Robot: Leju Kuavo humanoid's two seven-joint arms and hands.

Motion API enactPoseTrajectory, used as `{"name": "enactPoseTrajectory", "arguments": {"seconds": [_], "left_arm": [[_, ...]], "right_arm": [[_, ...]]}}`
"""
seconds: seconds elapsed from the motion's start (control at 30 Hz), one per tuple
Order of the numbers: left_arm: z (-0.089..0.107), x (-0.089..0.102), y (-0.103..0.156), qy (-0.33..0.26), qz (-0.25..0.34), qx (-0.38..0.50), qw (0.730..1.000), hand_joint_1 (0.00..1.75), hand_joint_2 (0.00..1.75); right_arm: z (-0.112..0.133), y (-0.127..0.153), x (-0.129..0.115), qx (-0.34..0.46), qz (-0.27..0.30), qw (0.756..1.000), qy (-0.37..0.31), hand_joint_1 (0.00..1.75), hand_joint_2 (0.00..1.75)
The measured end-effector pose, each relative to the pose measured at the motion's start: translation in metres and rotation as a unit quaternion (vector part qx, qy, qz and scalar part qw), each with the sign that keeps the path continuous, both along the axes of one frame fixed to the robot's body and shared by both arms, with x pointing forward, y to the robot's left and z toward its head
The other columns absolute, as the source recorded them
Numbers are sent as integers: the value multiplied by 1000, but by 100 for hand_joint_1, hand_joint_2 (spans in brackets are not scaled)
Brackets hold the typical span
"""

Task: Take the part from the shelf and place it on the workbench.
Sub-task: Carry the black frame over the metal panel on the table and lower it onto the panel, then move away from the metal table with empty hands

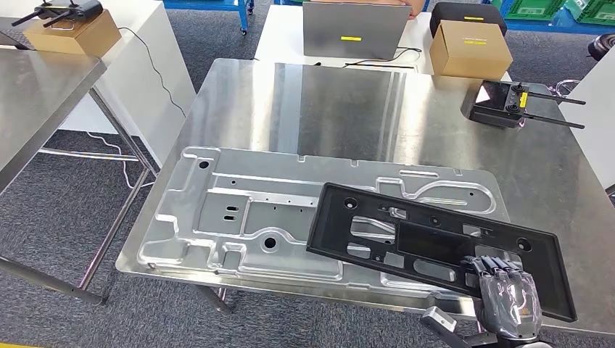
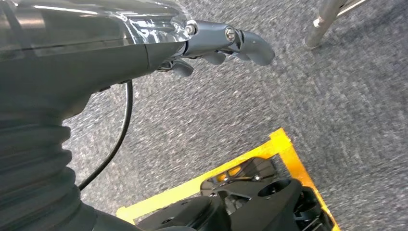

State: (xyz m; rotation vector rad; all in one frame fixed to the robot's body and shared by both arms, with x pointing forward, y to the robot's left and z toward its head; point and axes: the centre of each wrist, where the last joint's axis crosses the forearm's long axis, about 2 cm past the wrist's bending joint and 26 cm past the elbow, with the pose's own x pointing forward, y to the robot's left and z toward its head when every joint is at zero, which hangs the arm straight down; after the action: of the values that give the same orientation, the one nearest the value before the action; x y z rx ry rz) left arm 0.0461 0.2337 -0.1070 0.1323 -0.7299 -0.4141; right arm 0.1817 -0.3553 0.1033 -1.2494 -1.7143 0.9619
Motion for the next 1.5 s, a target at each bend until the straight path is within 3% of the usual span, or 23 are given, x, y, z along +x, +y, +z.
{"name": "enactPoseTrajectory", "arguments": {"seconds": [0.13,0.27,0.33,0.47,0.5,0.63,1.03,1.27,1.5], "left_arm": [[0,0,0,-3,1,3,1000,0,175],[0,0,1,-5,2,4,1000,0,175],[0,0,1,-4,3,4,1000,0,175],[0,0,1,-3,7,4,1000,0,0],[0,0,1,-3,8,4,1000,0,0],[0,0,2,-3,8,5,1000,0,175],[0,0,3,-4,9,8,1000,0,175],[0,-1,4,-2,16,11,1000,0,175],[-1,-2,4,-2,26,16,1000,0,175]], "right_arm": [[0,0,-1,5,0,1000,-1,175,175],[-1,0,-1,7,-2,1000,-2,0,0],[-1,0,-1,7,-3,1000,-2,0,0],[-2,1,-2,8,-2,1000,-2,0,0],[-2,1,-3,8,-3,1000,-1,0,0],[-2,1,-4,10,-3,1000,0,0,0],[-2,2,-5,10,-5,1000,-9,0,0],[38,3,-8,19,28,986,-163,0,0],[89,14,-30,66,51,939,-334,0,0]]}}
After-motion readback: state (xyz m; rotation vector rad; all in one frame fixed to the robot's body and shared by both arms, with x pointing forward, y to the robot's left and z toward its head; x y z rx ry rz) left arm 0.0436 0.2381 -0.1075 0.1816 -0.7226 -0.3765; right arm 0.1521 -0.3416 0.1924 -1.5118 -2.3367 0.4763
